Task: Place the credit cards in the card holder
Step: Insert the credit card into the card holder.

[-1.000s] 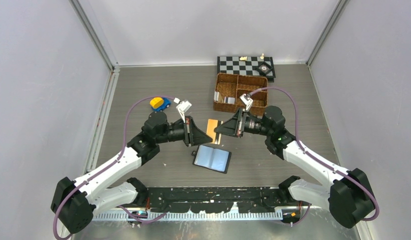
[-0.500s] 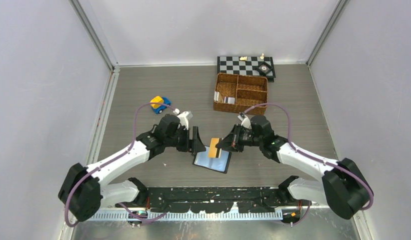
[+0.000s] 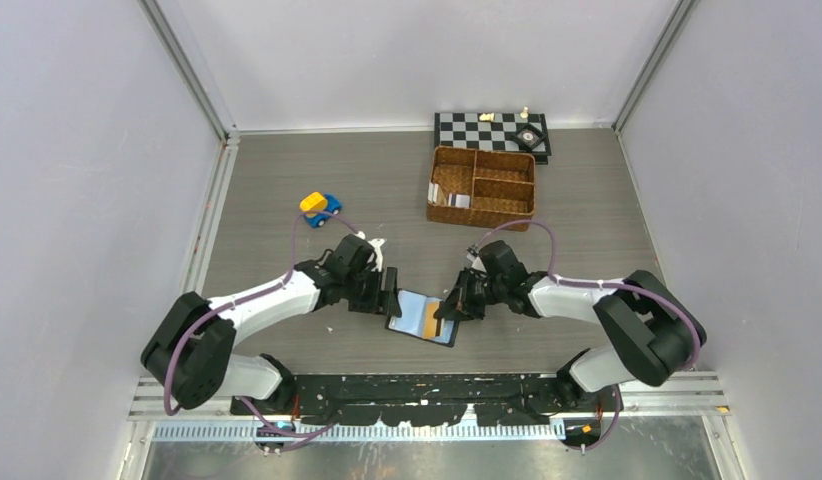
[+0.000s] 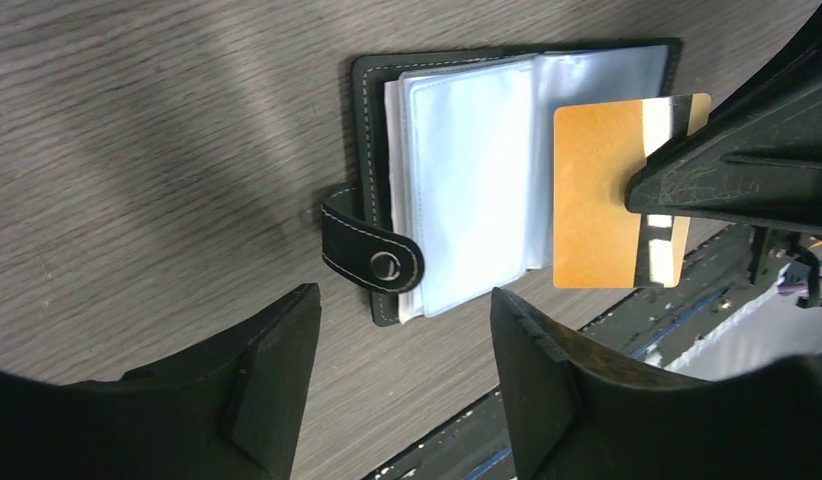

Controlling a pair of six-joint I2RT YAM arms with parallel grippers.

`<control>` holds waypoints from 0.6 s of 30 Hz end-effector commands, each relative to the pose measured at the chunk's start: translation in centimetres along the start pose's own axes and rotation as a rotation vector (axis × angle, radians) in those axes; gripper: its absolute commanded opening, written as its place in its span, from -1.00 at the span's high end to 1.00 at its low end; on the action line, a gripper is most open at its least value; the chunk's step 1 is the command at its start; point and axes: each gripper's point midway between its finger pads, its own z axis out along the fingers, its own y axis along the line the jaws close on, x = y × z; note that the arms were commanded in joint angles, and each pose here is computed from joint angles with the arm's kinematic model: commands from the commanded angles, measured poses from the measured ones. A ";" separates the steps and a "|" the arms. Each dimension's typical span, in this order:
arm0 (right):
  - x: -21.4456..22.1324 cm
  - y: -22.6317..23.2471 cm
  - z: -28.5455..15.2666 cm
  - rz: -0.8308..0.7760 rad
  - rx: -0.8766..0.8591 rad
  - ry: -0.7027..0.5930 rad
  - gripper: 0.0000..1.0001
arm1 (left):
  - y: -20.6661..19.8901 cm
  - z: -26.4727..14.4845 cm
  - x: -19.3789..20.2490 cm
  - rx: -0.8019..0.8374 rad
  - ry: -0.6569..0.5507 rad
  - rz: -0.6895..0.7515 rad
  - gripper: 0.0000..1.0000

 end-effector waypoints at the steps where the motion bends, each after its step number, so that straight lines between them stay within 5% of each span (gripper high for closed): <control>1: -0.4 0.4 0.8 -0.073 -0.023 0.017 0.99 | 0.5 0.6 -0.6 -0.015 -0.013 0.035 -0.24; 18: 0.1 1.1 0.2 -0.122 -0.051 0.046 0.99 | 2.1 1.7 -0.3 -0.091 0.023 0.049 0.31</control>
